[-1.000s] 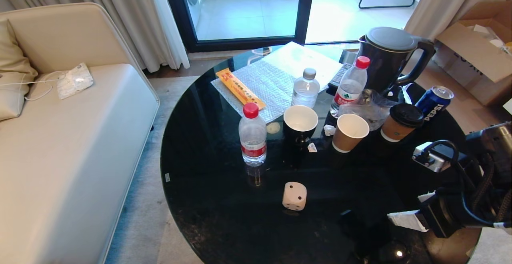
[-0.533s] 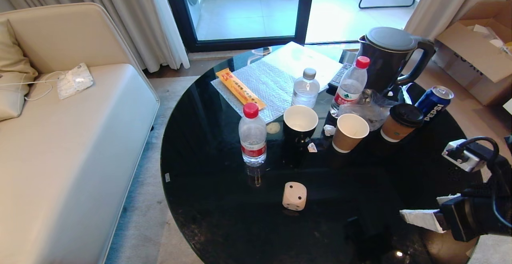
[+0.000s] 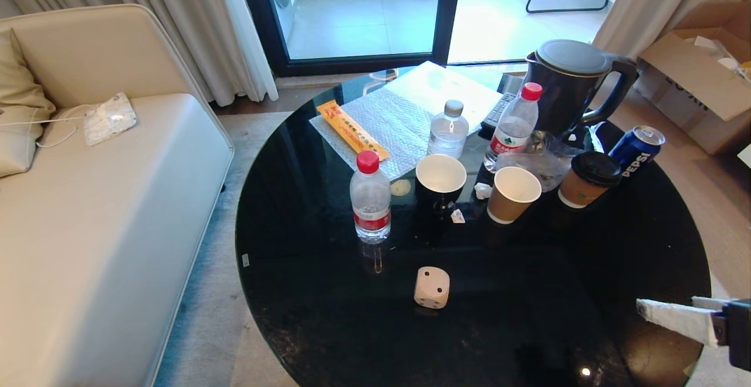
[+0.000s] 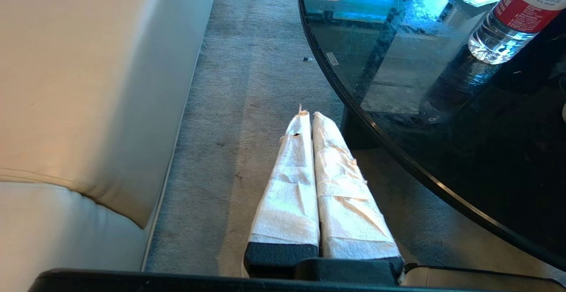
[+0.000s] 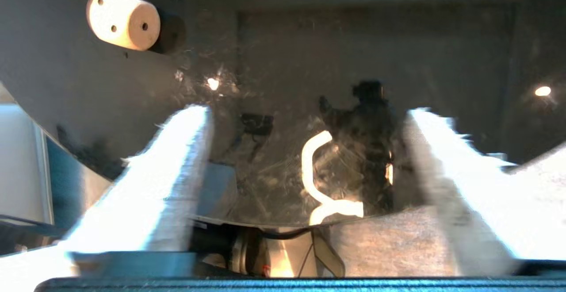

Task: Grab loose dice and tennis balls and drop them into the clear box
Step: Pick up the ball on the floor

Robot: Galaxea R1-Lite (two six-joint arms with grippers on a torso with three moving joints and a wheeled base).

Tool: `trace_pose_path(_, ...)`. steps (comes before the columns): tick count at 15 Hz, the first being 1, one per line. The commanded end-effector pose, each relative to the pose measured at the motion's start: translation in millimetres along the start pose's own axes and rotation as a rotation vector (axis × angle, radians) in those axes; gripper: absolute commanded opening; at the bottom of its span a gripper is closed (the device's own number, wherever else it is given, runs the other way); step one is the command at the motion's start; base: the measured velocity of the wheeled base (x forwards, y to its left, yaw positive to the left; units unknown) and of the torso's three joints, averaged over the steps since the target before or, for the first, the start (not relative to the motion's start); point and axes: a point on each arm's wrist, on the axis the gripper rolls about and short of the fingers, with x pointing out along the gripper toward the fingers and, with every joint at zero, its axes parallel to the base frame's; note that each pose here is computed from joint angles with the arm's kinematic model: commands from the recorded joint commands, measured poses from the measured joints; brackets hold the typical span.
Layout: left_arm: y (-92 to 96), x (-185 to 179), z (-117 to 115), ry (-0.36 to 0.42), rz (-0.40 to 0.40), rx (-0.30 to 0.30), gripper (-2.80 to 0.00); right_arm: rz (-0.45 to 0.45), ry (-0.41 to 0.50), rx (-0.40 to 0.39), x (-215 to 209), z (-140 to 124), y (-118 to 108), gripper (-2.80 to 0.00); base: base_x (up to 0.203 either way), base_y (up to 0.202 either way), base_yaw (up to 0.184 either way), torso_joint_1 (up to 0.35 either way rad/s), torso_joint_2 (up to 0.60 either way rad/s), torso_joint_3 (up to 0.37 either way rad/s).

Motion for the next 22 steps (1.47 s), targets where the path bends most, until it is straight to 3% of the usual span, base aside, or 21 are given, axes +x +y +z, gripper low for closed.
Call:
trace_pose_path(1, 0.0, 0.0, 0.0, 0.000, 0.000, -0.001, -2.80, 0.004, -0.068, -0.001, -17.9, -9.4, 0.3, -2.80, 0.000, 0.000, 0.000, 0.000, 0.00, 0.000)
trace_pose_path(6, 0.0, 0.0, 0.0, 0.000, 0.000, -0.001, -2.80, -0.056, -0.106, 0.009, -40.9, -39.0, -3.4, -2.80, 0.000, 0.000, 0.000, 0.000, 0.00, 0.000)
trace_pose_path(10, 0.0, 0.0, 0.0, 0.000, 0.000, -0.001, -2.80, -0.123, -0.183, 0.037, -60.4, -89.5, -8.8, -2.80, 0.000, 0.000, 0.000, 0.000, 0.00, 0.000)
trace_pose_path(15, 0.0, 0.0, -0.1, 0.001, 0.001, -0.001, -2.80, -0.321, -0.214, 0.019, -44.5, -151.0, -19.5, -2.80, 0.000, 0.000, 0.000, 0.000, 0.00, 0.000)
trace_pose_path(20, 0.0, 0.0, 0.0, 0.000, 0.001, -0.001, -2.80, -0.280, -0.471, -0.075, -53.6, -168.5, -18.8, -2.80, 0.000, 0.000, 0.000, 0.000, 0.00, 0.000)
trace_pose_path(22, 0.0, 0.0, -0.1, 0.001, 0.001, -0.001, -2.80, -0.258, -0.483, -0.112, -53.3, -170.8, -18.5, -2.80, 0.000, 0.000, 0.000, 0.000, 0.00, 0.000)
